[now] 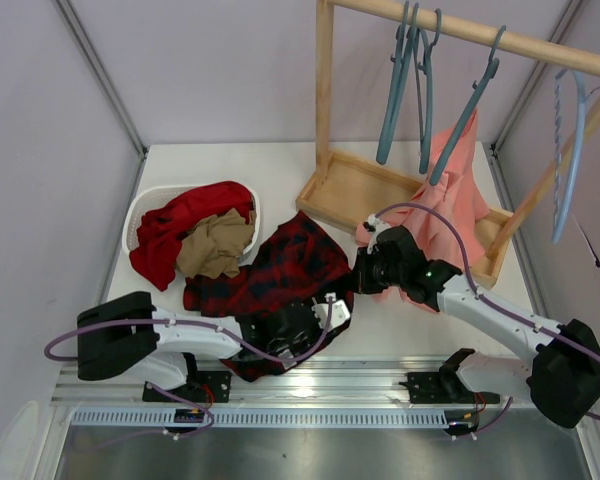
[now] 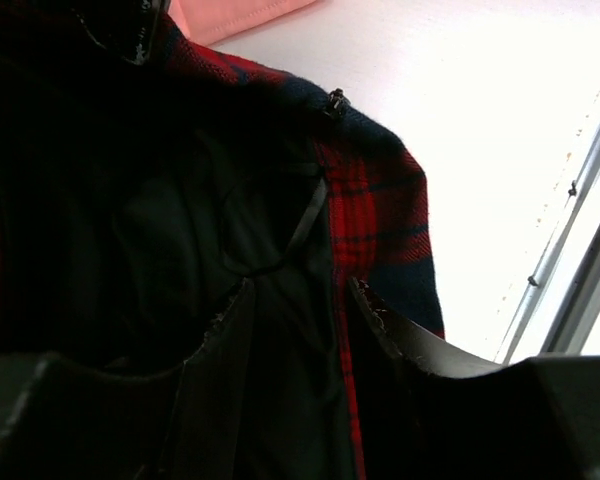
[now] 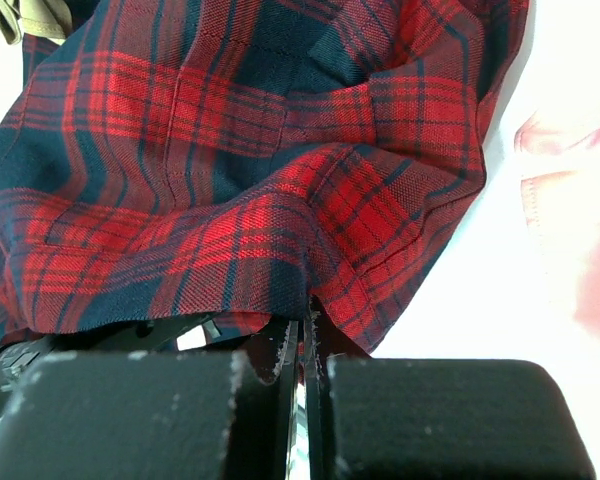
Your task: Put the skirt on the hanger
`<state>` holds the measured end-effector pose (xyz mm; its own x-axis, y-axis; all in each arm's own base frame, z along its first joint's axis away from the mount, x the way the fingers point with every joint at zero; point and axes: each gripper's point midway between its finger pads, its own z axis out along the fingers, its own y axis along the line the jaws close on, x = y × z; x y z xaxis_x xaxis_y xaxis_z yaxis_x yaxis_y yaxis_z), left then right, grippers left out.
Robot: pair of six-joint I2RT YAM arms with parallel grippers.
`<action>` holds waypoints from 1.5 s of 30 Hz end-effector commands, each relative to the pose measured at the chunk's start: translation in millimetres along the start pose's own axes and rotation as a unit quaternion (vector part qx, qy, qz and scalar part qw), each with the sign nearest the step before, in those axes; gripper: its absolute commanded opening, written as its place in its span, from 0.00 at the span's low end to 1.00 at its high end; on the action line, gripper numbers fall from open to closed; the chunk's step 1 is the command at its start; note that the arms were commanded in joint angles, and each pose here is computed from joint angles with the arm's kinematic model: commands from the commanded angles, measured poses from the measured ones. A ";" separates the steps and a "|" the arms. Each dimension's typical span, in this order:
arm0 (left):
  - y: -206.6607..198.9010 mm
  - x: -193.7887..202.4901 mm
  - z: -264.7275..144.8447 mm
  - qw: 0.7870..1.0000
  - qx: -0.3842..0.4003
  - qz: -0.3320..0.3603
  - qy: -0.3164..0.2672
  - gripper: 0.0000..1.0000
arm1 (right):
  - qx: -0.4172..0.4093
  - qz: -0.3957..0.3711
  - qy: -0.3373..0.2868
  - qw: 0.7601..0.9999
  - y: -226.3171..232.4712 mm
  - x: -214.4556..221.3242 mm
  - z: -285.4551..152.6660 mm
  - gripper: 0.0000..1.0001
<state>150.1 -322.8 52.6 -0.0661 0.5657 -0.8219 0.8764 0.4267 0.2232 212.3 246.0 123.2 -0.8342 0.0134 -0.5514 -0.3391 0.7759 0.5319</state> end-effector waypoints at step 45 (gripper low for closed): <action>22.5 -85.1 -45.6 0.995 0.062 -0.049 -0.054 0.00 | -0.028 0.057 -0.021 0.998 5.0 -24.6 -8.3 0.00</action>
<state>168.4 -329.2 113.5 -0.0619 0.5151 -0.8549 0.9017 0.3962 0.1734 220.7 236.7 120.3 -0.8619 0.0950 -0.4982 -0.2584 0.7629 0.5926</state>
